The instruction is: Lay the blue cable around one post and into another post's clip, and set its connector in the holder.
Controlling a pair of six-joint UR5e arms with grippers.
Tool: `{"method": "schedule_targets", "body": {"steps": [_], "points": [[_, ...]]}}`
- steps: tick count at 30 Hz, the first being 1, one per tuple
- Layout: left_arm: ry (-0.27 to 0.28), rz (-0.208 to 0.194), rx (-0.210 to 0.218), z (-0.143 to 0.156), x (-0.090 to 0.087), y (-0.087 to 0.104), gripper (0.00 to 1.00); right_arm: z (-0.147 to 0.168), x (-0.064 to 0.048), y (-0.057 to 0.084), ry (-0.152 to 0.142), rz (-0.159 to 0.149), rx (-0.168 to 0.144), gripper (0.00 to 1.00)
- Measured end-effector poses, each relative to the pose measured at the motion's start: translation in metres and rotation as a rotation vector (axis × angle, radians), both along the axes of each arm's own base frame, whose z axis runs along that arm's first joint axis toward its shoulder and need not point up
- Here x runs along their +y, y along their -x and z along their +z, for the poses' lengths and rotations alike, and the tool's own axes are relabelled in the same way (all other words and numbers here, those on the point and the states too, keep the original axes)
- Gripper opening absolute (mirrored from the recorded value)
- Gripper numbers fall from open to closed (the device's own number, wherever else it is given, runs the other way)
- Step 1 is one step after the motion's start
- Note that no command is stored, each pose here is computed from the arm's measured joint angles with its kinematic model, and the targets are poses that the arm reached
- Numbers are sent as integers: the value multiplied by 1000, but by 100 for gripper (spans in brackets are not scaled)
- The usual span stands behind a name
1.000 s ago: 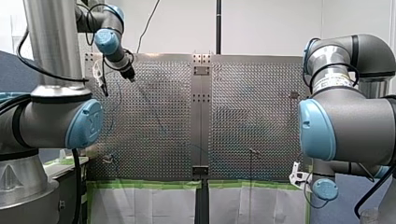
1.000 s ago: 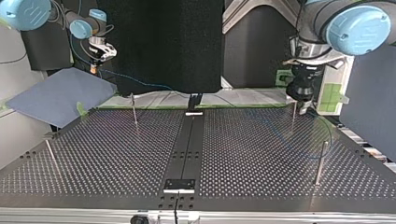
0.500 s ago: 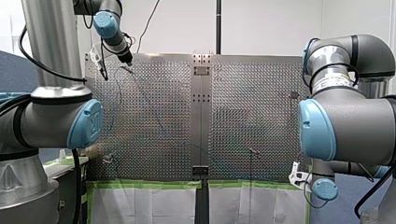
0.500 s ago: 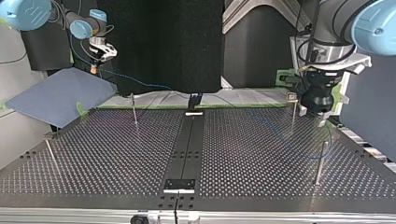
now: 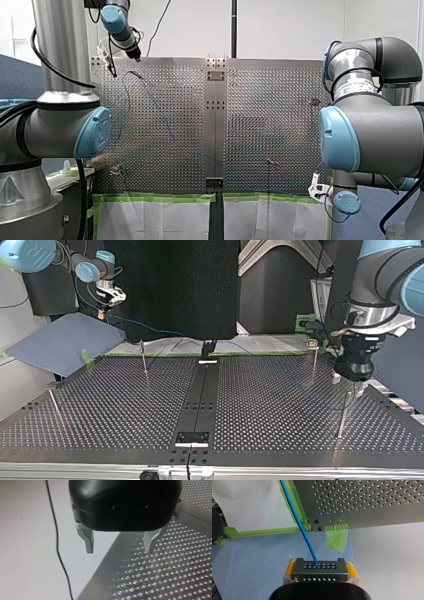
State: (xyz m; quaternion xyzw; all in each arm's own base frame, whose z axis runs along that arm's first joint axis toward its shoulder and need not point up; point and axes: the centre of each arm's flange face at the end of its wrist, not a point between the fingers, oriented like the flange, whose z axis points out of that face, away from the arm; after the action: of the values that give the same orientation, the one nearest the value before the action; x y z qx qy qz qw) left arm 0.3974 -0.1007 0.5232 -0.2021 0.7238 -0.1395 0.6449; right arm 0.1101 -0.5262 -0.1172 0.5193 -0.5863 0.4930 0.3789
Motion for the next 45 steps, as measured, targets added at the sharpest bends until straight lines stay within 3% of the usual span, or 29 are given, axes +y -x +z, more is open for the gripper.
{"method": "schedule_targets", "body": {"steps": [11,21,40,45], "points": [[-28,-7,-29,26,0,-9,98,0,0,-1,0,2,-1,0],[-62,28,22,7,5,-12,98,0,1,-2,-2,3,-1,0],[-66,36,37,3,6,-11,98,0,1,-4,-3,7,-4,0],[-97,63,96,-11,9,-6,98,0,1,-5,-3,9,-4,0]]}}
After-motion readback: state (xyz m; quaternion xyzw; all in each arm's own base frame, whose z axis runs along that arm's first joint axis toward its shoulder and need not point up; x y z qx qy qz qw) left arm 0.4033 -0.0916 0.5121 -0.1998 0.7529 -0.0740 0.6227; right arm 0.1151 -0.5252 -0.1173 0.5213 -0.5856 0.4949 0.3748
